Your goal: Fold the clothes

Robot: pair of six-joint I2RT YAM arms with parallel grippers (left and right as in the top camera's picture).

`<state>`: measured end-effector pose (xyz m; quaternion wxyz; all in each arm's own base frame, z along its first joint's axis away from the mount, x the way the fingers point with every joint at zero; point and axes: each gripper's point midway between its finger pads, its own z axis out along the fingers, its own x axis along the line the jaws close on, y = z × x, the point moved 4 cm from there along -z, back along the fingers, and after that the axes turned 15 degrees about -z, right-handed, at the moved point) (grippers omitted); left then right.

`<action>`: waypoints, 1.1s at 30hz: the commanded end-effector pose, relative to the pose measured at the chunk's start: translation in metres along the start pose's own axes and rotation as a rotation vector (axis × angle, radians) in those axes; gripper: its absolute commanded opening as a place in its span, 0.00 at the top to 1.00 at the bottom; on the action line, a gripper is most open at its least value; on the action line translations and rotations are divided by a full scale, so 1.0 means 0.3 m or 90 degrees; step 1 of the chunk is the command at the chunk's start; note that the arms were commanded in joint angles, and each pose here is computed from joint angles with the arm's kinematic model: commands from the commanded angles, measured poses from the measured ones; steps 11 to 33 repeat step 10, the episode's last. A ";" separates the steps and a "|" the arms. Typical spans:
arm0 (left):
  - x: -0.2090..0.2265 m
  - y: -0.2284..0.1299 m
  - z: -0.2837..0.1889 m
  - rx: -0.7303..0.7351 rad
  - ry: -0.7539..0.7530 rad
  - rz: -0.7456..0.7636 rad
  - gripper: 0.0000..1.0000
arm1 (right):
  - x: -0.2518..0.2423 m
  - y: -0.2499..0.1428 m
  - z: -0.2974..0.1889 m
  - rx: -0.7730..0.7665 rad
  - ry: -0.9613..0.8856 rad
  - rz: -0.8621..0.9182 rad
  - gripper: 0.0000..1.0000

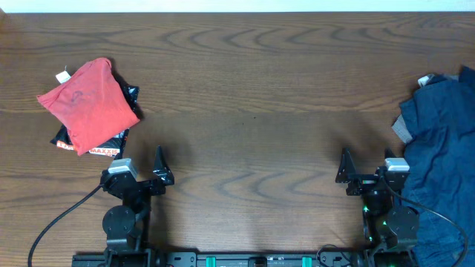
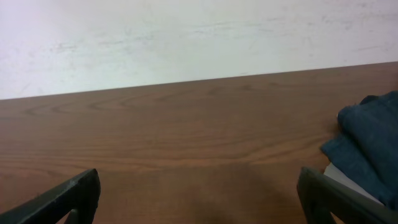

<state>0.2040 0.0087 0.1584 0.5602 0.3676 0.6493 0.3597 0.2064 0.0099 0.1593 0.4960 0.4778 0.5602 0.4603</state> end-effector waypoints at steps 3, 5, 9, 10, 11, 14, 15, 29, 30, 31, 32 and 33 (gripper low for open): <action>0.032 -0.040 0.006 0.017 0.022 0.004 0.02 | -0.001 -0.004 0.000 0.001 0.001 -0.011 0.01; 0.032 -0.041 0.006 0.018 0.022 0.004 0.02 | -0.001 -0.004 0.000 0.001 0.001 -0.011 0.01; 0.032 -0.040 0.006 0.017 0.022 0.004 0.02 | -0.001 -0.004 0.000 0.001 0.001 -0.011 0.01; 0.032 -0.041 0.006 0.018 0.022 0.004 0.02 | -0.001 -0.004 0.000 0.001 0.001 -0.011 0.01; 0.032 -0.041 0.006 0.018 0.022 0.004 0.02 | -0.001 -0.004 0.000 0.001 0.001 -0.011 0.01; 0.032 -0.041 0.006 0.018 0.022 0.004 0.02 | -0.001 -0.004 0.000 0.001 0.001 -0.011 0.01; 0.032 -0.041 0.006 0.018 0.022 0.004 0.02 | -0.001 -0.004 0.000 0.001 0.001 -0.011 0.01; 0.032 -0.041 0.006 0.018 0.022 0.004 0.02 | -0.001 -0.004 0.000 0.001 0.001 -0.011 0.01; 0.032 -0.041 0.006 0.018 0.022 0.004 0.02 | -0.001 -0.004 0.000 0.001 0.001 -0.011 0.01; 0.032 -0.041 0.006 0.018 0.022 0.004 0.02 | -0.001 -0.004 0.000 0.001 0.001 -0.011 0.01; 0.032 -0.041 0.006 0.018 0.022 0.004 0.02 | -0.001 -0.004 0.000 0.001 0.001 -0.011 0.01; 0.032 -0.041 0.006 0.018 0.022 0.004 0.02 | -0.001 -0.004 0.000 0.001 0.001 -0.011 0.01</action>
